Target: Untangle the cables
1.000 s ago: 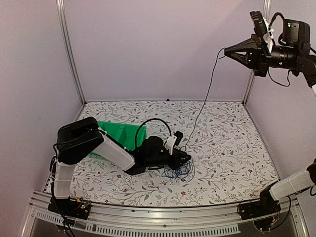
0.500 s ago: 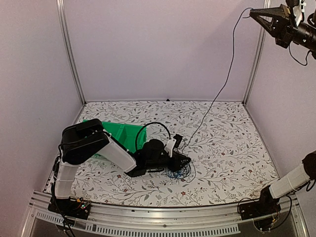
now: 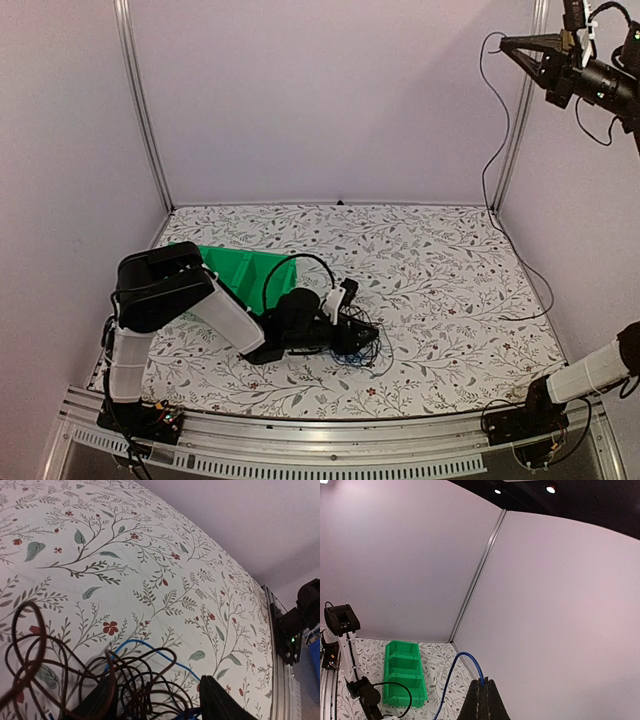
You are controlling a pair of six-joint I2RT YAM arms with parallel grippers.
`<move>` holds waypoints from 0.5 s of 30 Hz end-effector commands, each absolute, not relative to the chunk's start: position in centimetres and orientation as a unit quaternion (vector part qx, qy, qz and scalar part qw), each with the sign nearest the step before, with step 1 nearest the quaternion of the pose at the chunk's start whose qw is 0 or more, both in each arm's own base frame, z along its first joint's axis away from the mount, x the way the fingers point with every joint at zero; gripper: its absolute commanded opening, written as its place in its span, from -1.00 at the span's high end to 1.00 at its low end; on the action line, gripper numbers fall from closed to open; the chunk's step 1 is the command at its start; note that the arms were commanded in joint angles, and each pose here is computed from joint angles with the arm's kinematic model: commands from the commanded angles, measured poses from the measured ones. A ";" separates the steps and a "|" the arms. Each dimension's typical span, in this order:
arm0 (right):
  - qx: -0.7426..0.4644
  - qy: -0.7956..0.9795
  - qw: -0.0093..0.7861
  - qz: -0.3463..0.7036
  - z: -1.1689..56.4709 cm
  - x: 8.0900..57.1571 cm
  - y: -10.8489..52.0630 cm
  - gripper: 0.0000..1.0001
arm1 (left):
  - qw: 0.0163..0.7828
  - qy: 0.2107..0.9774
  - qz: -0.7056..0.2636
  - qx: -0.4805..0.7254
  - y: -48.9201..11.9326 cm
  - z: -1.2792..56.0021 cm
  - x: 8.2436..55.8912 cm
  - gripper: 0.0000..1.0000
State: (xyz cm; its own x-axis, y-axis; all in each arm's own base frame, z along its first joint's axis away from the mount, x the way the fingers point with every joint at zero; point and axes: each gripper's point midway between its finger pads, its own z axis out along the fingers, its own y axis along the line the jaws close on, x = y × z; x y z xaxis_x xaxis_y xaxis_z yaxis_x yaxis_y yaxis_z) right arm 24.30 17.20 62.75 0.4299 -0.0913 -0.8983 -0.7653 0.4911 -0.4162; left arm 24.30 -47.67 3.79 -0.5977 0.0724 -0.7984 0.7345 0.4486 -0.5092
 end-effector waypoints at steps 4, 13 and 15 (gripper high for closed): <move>-0.429 0.587 0.639 0.253 50.5 29.4 17.3 1.00 | 0.401 0.698 -0.514 0.295 -48.0 13.3 21.9 -0.52; -0.433 0.631 0.563 0.313 39.5 29.4 18.2 1.00 | 0.428 0.740 -0.425 0.298 -47.2 16.3 22.5 -0.55; -0.431 0.637 0.551 0.325 38.0 29.5 18.3 1.00 | 0.449 0.744 -0.396 0.296 -46.9 17.3 23.4 -0.52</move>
